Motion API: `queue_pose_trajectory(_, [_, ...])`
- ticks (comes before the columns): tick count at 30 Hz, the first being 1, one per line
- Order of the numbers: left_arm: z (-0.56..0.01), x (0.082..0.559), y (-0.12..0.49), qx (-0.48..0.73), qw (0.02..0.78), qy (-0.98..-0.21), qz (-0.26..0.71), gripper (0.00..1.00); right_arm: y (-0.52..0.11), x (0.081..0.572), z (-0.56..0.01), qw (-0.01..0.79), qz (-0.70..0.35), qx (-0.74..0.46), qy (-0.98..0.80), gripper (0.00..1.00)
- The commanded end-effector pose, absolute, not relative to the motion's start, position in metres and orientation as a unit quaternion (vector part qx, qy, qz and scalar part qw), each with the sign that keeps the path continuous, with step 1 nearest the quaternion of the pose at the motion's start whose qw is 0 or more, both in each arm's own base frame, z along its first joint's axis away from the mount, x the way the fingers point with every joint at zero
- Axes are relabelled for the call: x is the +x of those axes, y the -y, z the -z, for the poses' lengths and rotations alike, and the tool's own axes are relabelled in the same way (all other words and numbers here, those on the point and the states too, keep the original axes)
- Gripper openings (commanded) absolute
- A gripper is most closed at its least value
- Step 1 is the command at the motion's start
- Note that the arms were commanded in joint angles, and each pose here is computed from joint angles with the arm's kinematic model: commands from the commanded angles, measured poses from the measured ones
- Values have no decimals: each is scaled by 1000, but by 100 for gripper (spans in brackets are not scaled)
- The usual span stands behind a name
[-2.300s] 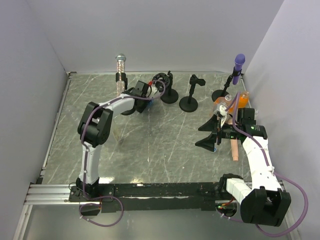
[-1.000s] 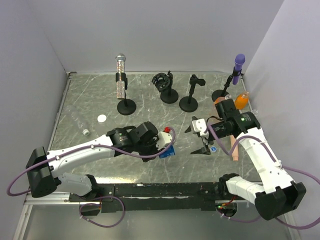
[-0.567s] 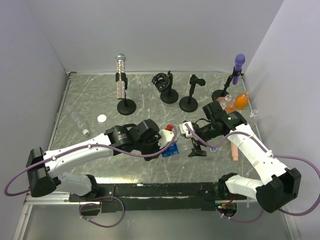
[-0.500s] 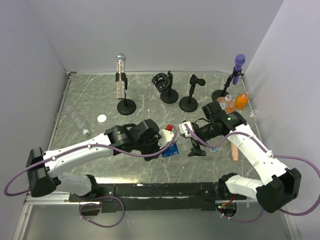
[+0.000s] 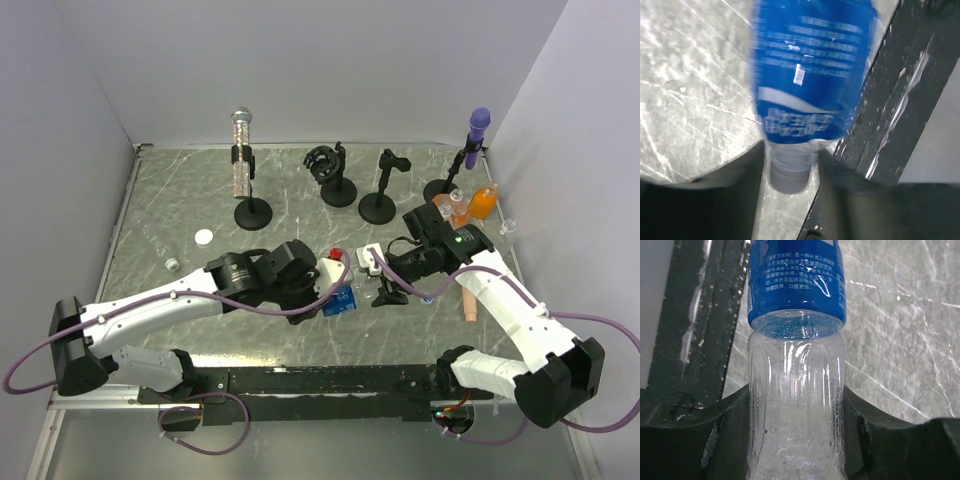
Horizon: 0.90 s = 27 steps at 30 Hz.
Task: Unscrew the bottle caps
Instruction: Pass from the left arm to the right, then pass from the right arm to the left
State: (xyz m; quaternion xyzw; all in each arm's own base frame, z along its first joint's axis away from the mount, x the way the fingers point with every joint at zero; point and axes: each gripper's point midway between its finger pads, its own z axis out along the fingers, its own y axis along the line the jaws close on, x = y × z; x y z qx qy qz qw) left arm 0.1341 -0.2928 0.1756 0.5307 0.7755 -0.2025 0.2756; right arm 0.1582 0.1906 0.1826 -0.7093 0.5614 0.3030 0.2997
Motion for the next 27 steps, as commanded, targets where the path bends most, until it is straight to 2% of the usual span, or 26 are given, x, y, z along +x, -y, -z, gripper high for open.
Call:
queue_pose_trajectory(1, [-242, 155, 300, 435, 407, -764, 249, 65, -198, 134, -200, 313, -348, -697, -543, 14])
queue_pose_trajectory(5, [-298, 155, 280, 358, 502, -727, 303, 99, -201, 132, -200, 309, -374, -657, -577, 13])
queue_pose_trajectory(6, [-309, 154, 273, 339, 525, -713, 319, 97, -203, 130, -203, 310, -395, -641, -581, 13])
queue_pose_trajectory(10, [-350, 133, 245, 285, 593, -637, 402, 96, -203, 129, -225, 331, -474, -563, -591, 13])
queue_pose_trajectory(15, [-338, 103, 244, 337, 601, -568, 450, 98, -202, 124, -245, 346, -519, -533, -571, 12])
queue_pose_trajectory(20, [-306, 102, 260, 397, 590, -557, 429, 96, -203, 121, -245, 353, -526, -532, -562, 13])
queue_pose_trajectory(27, [-302, 106, 282, 450, 580, -541, 409, 88, -202, 118, -245, 356, -525, -535, -558, 13])
